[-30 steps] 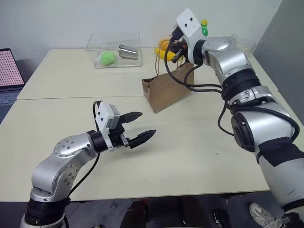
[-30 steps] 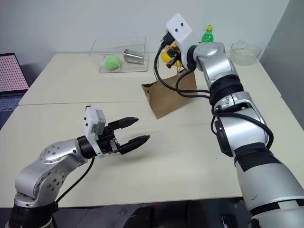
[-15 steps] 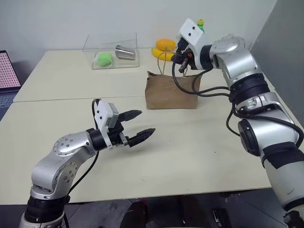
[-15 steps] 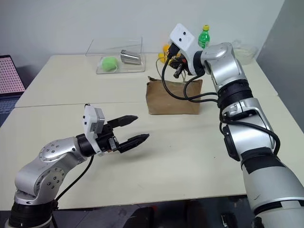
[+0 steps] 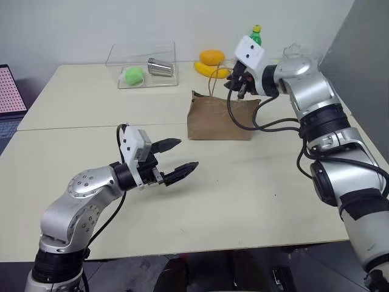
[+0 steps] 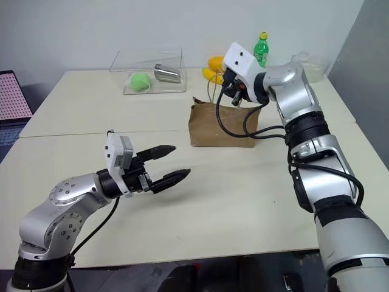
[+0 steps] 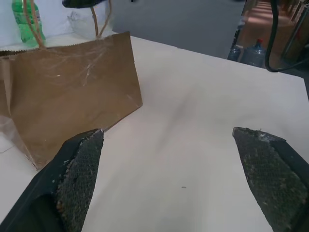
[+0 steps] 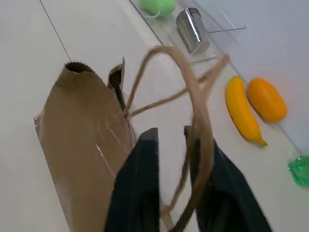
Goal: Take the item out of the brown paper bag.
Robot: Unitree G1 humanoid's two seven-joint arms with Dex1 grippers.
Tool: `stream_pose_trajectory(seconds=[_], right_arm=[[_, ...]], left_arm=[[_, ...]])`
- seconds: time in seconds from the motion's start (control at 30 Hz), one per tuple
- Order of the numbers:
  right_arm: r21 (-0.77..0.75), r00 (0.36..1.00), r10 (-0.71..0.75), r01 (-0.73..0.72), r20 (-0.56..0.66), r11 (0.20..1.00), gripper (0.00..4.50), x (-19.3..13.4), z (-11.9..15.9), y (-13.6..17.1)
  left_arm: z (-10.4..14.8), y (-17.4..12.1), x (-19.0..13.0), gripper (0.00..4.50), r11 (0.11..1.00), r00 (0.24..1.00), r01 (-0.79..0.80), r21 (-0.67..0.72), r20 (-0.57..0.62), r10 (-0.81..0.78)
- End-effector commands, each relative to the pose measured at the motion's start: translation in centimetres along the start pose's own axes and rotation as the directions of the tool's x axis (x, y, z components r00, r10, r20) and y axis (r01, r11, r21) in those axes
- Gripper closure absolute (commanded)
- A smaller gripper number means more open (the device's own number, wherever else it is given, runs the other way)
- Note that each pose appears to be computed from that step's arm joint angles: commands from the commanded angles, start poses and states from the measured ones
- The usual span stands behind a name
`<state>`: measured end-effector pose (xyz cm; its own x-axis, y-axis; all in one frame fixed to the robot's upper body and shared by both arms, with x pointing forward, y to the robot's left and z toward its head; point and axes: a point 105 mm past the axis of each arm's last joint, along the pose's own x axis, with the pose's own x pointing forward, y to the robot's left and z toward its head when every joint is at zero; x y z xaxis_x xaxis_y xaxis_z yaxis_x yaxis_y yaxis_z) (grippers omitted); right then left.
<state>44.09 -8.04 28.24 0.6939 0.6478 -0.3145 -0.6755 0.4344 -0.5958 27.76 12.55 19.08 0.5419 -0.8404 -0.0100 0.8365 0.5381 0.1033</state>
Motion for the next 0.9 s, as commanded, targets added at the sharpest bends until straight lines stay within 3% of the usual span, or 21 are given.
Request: stream_pose_trajectory(seconds=[0.03,0.23,0.5,0.63,0.87,0.9], right_arm=[[-0.051,1.0,-0.014,0.015,0.027,0.999,2.24,-1.6,1.0,-0.4],[-0.024,0.999,-0.021,0.022,0.043,0.999,0.15,-4.4,-0.4,1.1],[0.129,0.981,-0.137,0.119,0.141,0.985,0.15,-8.8,-1.6,5.3],[0.25,0.931,-0.233,0.163,0.28,0.954,0.15,-11.2,-1.3,8.4],[0.425,0.865,-0.417,0.277,0.28,0.862,0.15,-12.2,-3.1,13.6],[0.448,0.849,-0.455,0.307,0.271,0.84,0.13,-12.3,-3.3,13.8]], left_arm=[[1.0,0.0,0.0,0.0,0.999,1.0,0.004,0.048,0.029,-0.006],[1.1,0.0,0.0,0.0,0.999,0.999,-0.006,0.054,0.035,0.004],[1.2,0.2,-0.3,0.0,0.997,0.999,-0.027,0.066,0.035,0.024],[1.6,0.6,-0.2,0.0,0.996,0.998,-0.052,0.076,0.048,0.048],[1.0,1.0,0.7,0.0,0.995,0.997,-0.068,0.075,0.054,0.064],[1.0,1.2,1.1,0.19,0.993,0.995,-0.082,0.09,0.063,0.076]])
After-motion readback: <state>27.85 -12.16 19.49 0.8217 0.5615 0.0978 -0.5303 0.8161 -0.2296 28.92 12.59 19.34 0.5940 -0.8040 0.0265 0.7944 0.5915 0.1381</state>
